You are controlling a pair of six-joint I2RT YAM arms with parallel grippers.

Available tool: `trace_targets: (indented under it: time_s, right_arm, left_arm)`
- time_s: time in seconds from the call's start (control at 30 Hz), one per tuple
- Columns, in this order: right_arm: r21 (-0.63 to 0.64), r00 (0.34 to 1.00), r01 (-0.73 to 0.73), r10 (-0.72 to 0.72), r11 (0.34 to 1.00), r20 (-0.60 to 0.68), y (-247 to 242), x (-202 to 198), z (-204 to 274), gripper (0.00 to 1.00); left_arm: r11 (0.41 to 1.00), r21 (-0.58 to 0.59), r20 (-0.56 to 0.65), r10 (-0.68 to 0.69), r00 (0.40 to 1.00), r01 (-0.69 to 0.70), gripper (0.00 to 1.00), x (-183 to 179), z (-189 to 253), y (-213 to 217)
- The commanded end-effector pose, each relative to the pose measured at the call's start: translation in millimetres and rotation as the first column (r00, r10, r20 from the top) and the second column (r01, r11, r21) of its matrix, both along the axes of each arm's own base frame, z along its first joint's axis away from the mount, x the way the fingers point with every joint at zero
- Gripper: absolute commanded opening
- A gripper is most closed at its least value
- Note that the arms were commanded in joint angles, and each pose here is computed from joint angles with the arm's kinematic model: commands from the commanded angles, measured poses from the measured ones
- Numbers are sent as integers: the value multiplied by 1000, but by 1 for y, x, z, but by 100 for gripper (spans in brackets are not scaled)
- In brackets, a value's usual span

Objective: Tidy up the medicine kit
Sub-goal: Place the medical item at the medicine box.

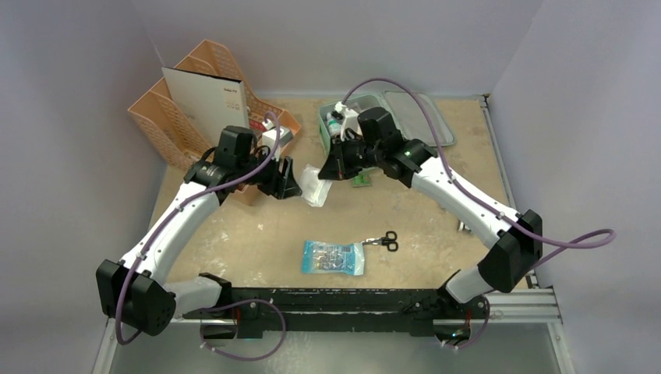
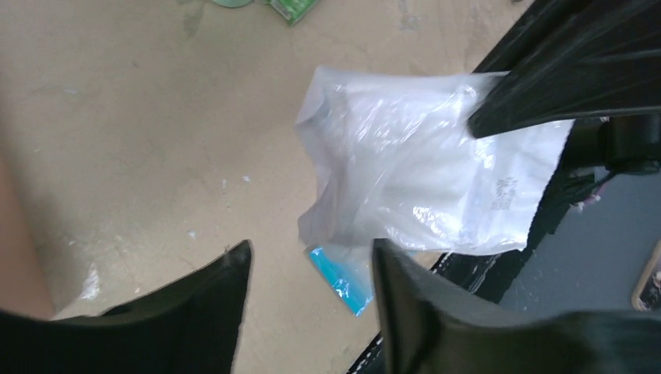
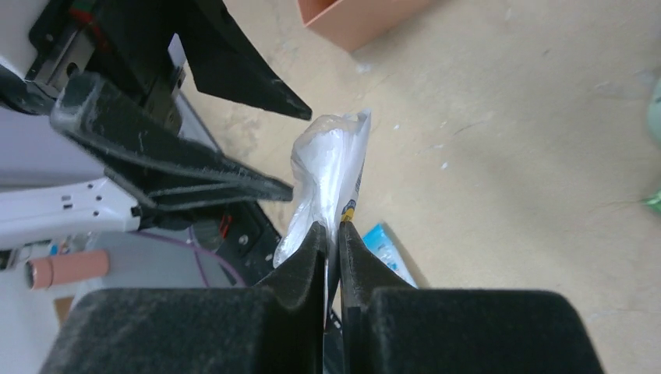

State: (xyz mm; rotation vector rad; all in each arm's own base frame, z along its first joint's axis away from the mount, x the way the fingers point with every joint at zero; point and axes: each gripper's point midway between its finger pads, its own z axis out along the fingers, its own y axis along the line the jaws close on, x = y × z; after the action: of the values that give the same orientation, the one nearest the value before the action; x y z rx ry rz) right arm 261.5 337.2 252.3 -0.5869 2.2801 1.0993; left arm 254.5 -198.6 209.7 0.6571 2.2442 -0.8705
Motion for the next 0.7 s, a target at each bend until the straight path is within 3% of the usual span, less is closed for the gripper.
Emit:
trace_targets:
  time_s: [0.0, 0.07, 0.13, 0.47, 0.67]
  right_arm:
    - [10, 971, 148, -147, 989, 188, -15, 37, 25, 5]
    - [-7, 952, 208, -201, 978, 233, -27, 55, 25, 5]
    - [-12, 929, 271, -258, 963, 266, -41, 74, 25, 6]
    - [-36, 767, 531, -462, 846, 445, -119, 171, 19, 7]
    - [-91, 736, 599, -502, 796, 455, -150, 212, -6, 8]
  left_arm:
    - [988, -21, 78, 153, 985, -152, 63, 19, 34, 10]
    - [981, -27, 71, 194, 978, -193, 76, 23, 39, 12]
    - [972, -27, 64, 234, 970, -233, 79, 28, 42, 15]
    - [965, 64, 110, 245, 963, -253, 87, 35, 23, 29]
    - [963, 104, 104, 240, 965, -250, 88, 29, 6, 36]
